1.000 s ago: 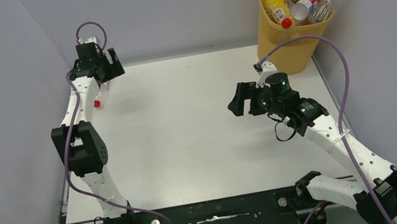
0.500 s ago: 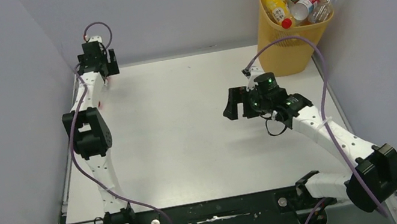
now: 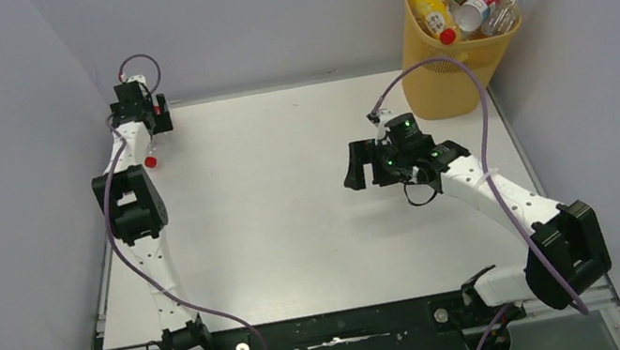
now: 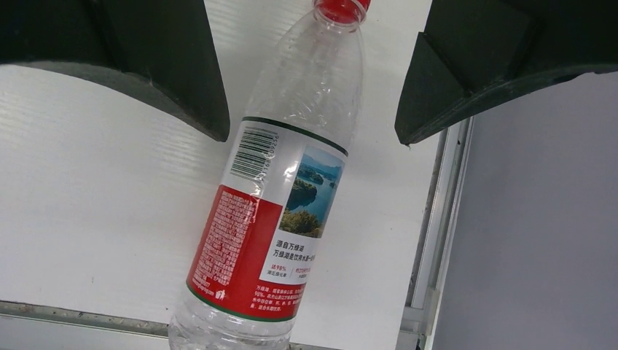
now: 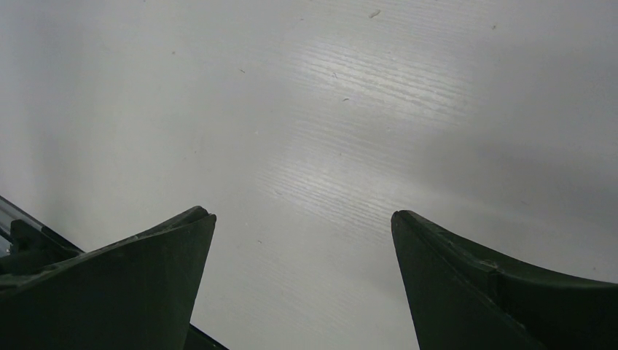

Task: Put the plastic bottles in the bin
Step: Pick up the plastic bottle at the center of the board, then place the plastic bottle in the trash bin.

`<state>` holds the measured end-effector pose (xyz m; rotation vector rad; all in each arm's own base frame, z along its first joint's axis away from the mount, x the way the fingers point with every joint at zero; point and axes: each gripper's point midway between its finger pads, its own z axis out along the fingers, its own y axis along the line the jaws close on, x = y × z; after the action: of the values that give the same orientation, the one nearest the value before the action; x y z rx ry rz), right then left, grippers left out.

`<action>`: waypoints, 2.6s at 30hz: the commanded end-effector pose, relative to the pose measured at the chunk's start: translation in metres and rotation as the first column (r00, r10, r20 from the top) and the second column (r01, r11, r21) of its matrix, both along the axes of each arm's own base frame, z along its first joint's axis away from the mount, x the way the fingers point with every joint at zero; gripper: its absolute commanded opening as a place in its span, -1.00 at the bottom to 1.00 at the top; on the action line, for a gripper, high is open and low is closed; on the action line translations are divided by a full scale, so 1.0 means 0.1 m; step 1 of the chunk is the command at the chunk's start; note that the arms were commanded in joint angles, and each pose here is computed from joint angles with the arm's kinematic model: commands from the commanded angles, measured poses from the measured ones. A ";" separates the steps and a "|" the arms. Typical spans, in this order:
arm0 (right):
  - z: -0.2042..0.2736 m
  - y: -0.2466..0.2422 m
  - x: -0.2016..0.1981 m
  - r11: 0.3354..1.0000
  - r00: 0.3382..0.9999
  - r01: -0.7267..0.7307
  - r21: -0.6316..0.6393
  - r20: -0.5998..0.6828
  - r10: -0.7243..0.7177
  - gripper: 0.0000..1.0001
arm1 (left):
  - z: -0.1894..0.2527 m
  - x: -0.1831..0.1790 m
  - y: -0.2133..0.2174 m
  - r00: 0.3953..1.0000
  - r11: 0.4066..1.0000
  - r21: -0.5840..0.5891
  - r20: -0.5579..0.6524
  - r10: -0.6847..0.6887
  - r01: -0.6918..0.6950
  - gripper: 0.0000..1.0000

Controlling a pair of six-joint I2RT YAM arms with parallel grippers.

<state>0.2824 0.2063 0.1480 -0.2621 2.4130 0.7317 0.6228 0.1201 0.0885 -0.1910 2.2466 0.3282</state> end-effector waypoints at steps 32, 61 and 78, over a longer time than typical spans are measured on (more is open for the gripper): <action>0.41 0.34 0.08 0.994 0.997 0.019 0.110 0.070 -0.027 0.96 | 0.28 -0.17 -0.52 0.995 0.962 -0.255 0.046 -0.088 0.097 -0.23; 0.36 0.47 -0.64 0.983 0.994 0.077 0.169 0.067 -0.090 0.96 | 1.10 -2.74 -3.79 0.780 0.572 -0.594 0.161 -0.605 0.566 -0.23; 0.34 0.55 -0.58 0.986 0.995 0.068 0.150 0.062 -0.078 0.96 | 1.38 -3.50 -4.20 0.667 0.352 -0.682 0.267 -0.696 0.641 -0.23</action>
<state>0.2130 0.2540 0.1556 -0.1445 2.3608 0.8283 0.2790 -0.2879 0.1872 0.3087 2.3183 -0.9640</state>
